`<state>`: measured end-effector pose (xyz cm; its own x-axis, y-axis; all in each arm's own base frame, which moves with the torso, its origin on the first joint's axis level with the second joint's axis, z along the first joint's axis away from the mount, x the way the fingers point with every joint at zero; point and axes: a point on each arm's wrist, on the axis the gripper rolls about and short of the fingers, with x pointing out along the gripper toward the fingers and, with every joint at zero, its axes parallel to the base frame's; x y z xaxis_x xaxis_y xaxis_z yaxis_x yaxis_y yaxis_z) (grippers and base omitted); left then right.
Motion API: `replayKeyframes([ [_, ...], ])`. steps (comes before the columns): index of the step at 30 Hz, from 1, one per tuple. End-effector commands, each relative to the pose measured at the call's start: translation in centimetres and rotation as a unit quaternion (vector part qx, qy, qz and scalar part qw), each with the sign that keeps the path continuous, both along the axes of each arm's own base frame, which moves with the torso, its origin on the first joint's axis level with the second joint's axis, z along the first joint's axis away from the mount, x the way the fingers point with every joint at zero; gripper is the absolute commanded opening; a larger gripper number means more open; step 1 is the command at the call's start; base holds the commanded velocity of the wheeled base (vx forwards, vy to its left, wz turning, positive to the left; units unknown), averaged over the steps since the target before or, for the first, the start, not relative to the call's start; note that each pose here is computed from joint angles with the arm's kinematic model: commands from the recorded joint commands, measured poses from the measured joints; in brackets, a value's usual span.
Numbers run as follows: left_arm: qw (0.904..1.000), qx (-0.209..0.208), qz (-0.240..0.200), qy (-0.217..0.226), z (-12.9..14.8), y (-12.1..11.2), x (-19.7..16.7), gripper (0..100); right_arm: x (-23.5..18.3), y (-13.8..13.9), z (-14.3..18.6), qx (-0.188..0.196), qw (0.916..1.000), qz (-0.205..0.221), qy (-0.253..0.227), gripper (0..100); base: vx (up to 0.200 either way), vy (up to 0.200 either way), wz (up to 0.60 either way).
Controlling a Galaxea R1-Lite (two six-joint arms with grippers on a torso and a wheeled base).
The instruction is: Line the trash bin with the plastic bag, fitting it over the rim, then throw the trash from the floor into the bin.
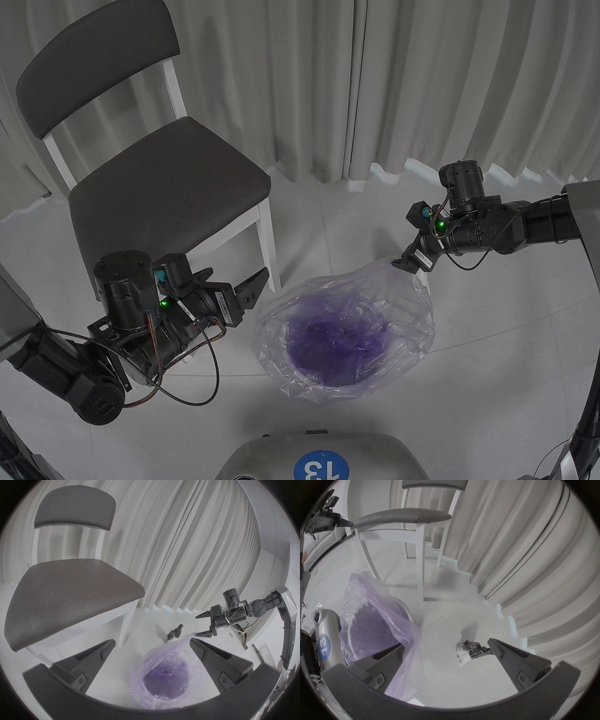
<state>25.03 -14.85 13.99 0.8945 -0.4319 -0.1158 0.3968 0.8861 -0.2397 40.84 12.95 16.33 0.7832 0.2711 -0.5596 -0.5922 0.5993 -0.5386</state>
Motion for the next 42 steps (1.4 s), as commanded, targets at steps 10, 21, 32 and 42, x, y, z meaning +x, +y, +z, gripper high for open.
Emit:
replayKeyframes([
  [10, 0.9999, 0.002, -0.016, 0.006, -0.4, 0.0, -0.4, 100, -2.4, -1.3, -0.5, 0.057, 0.9892, 0.011, 0.134, 100, 0.0, 0.0, 0.0],
  [21, 0.9999, 0.001, -0.016, 0.006, -0.3, 0.1, -0.4, 100, -1.4, -1.3, -3.0, 0.05, 0.9862, 0.006, 0.158, 100, 0.0, 0.0, 0.0],
  [32, 0.999, -0.009, -0.041, -0.019, -0.7, -0.1, -0.3, 100, -4.1, -3.8, 0.6, 0.064, 0.9895, -0.015, 0.129, 100, 0.0, 0.0, 0.0],
  [42, 0.9988, -0.007, -0.034, -0.034, -1.7, -0.7, 0.1, 100, -9.8, -7.3, 1.5, 0.089, 0.988, -0.058, 0.112, 100, 0.18, 0.0, 0.0],
])
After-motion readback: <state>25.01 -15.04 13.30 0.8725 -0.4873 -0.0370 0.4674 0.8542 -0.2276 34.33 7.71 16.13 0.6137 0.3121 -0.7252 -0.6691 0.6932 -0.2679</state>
